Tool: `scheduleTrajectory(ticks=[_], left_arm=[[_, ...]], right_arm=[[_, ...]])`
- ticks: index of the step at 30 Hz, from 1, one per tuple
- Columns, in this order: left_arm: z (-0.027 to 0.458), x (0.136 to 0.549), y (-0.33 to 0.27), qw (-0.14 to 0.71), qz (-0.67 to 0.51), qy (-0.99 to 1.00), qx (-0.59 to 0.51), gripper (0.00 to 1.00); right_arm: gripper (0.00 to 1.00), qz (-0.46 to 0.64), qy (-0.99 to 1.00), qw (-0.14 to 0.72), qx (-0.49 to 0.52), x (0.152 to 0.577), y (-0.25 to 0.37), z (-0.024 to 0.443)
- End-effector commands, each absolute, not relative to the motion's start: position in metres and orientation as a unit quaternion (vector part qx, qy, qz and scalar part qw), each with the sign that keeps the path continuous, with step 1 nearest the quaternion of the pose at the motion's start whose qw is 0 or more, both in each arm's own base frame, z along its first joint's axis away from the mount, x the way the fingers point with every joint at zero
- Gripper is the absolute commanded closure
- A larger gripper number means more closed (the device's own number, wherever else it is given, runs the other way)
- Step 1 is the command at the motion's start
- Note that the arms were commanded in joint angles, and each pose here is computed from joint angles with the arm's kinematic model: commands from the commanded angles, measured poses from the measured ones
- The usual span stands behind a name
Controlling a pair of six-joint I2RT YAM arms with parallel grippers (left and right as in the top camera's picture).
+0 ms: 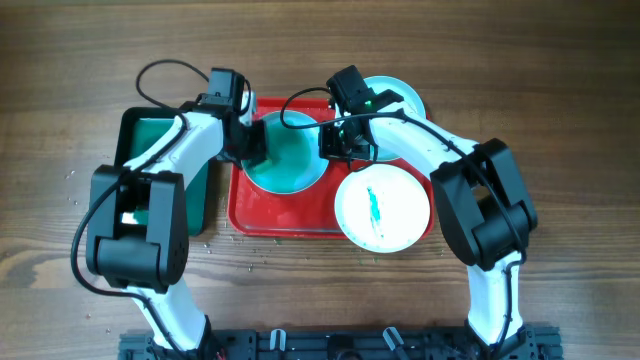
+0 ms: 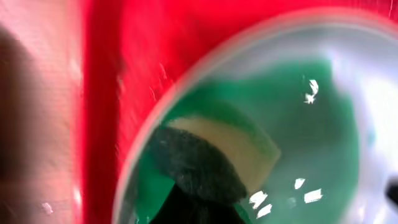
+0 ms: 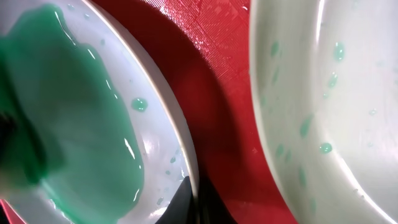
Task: Clean dirty plates on tray and stack at the side
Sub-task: 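Scrub the left plate with the sponge while the right gripper holds its rim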
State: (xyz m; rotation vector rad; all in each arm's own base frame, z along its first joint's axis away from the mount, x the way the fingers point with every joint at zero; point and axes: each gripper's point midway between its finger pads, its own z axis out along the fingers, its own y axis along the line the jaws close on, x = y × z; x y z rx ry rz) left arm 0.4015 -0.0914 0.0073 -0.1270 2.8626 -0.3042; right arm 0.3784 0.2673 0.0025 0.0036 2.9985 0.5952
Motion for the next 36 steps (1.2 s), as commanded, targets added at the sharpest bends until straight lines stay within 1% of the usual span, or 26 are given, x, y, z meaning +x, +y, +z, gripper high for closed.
scheduleTrajectory(ticks=[1,3,5,8,10,13,15,17,19,23,26,28,30,32,34,36], left_arm=[[-0.009,0.417,-0.071,0.172,-0.020,0.982,-0.077,0.96],[-0.004,0.425,-0.095,0.192,-0.049,0.978,-0.057,0.96],[-0.001,0.425,-0.120,0.194,-0.089,0.976,-0.030,0.96],[0.001,0.407,-0.162,0.164,-0.166,0.971,0.047,0.96],[0.005,0.387,-0.186,0.132,-0.224,0.961,0.094,0.96],[0.014,0.358,-0.206,0.083,-0.304,0.939,0.139,0.96],[0.018,0.350,-0.209,0.070,-0.331,0.929,0.151,0.96],[0.019,0.354,-0.205,0.074,-0.332,0.929,0.145,0.96],[0.020,0.364,-0.201,0.094,-0.329,0.929,0.142,0.96],[0.018,0.408,-0.180,0.163,-0.270,0.946,0.075,0.96],[0.016,0.441,-0.151,0.222,-0.190,0.956,-0.006,0.96],[0.015,0.453,-0.127,0.248,-0.131,0.957,-0.070,0.96],[0.012,0.456,-0.104,0.259,-0.077,0.955,-0.124,0.96],[0.008,0.449,-0.080,0.256,-0.020,0.950,-0.175,0.96],[0.003,0.437,-0.068,0.237,0.012,0.951,-0.197,0.96],[-0.005,0.420,-0.068,0.198,0.016,0.961,-0.191,0.96]], right_arm=[[0.96,0.167,0.985,0.050,0.006,0.383,0.255,-0.004],[0.96,0.167,0.985,0.050,0.006,0.383,0.255,-0.004],[0.96,0.167,0.985,0.050,0.006,0.383,0.255,-0.004],[0.96,0.167,0.985,0.051,0.002,0.382,0.255,-0.004],[0.96,0.169,0.984,0.051,0.000,0.382,0.256,-0.004],[0.96,0.170,0.984,0.051,0.000,0.383,0.256,-0.003],[0.96,0.172,0.984,0.050,-0.003,0.382,0.257,-0.003],[0.96,0.173,0.984,0.050,-0.003,0.382,0.257,-0.003],[0.96,0.173,0.984,0.050,-0.003,0.382,0.257,-0.003],[0.96,0.173,0.984,0.050,-0.003,0.382,0.257,-0.003],[0.96,0.173,0.984,0.050,-0.003,0.382,0.257,-0.003],[0.96,0.173,0.984,0.050,-0.003,0.382,0.257,-0.003],[0.96,0.172,0.984,0.050,-0.003,0.382,0.257,-0.003],[0.96,0.173,0.984,0.050,-0.003,0.382,0.257,-0.003],[0.96,0.173,0.984,0.051,-0.003,0.383,0.257,-0.003],[0.96,0.173,0.984,0.052,-0.003,0.383,0.257,-0.003]])
